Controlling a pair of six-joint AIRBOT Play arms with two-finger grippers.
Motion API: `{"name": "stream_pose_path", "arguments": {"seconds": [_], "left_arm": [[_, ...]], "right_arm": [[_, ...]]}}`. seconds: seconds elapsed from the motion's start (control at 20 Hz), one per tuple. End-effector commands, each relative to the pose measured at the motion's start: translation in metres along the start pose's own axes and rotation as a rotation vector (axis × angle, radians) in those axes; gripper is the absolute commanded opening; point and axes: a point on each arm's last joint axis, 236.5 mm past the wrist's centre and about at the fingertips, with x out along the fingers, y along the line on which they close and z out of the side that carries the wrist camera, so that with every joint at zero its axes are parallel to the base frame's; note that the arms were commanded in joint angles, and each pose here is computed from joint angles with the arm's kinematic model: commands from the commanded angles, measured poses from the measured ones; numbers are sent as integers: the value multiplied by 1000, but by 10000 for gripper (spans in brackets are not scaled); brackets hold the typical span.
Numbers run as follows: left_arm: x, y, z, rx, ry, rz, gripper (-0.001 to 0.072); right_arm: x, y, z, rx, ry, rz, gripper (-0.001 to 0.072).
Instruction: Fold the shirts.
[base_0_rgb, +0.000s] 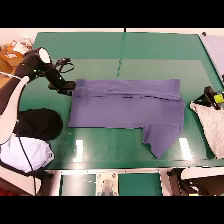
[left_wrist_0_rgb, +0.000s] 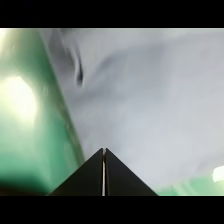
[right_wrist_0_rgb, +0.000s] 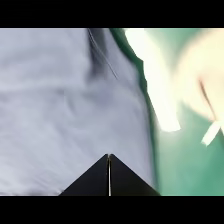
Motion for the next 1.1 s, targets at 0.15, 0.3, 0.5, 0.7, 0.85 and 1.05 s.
{"name": "stream_pose_path", "arguments": {"seconds": [0.15,0.3,0.5,0.7,0.85,1.05], "left_arm": [[-9,-22,-87,-59,-92,-40,18],[-2,-40,-119,-154,-243,-121,22],[17,-46,-131,-354,-315,-209,687],[34,-52,-126,-470,-360,-297,686],[49,-52,-129,-562,-372,-339,686],[61,-67,-123,-597,-427,-372,685]], "right_arm": [[-16,-57,-101,228,-96,-237,21],[24,-43,-155,269,12,-164,337],[72,-48,-210,371,140,-131,432],[113,-23,-206,413,48,36,429],[127,-1,-189,337,-41,111,296],[130,10,-193,263,-23,119,156]]}}
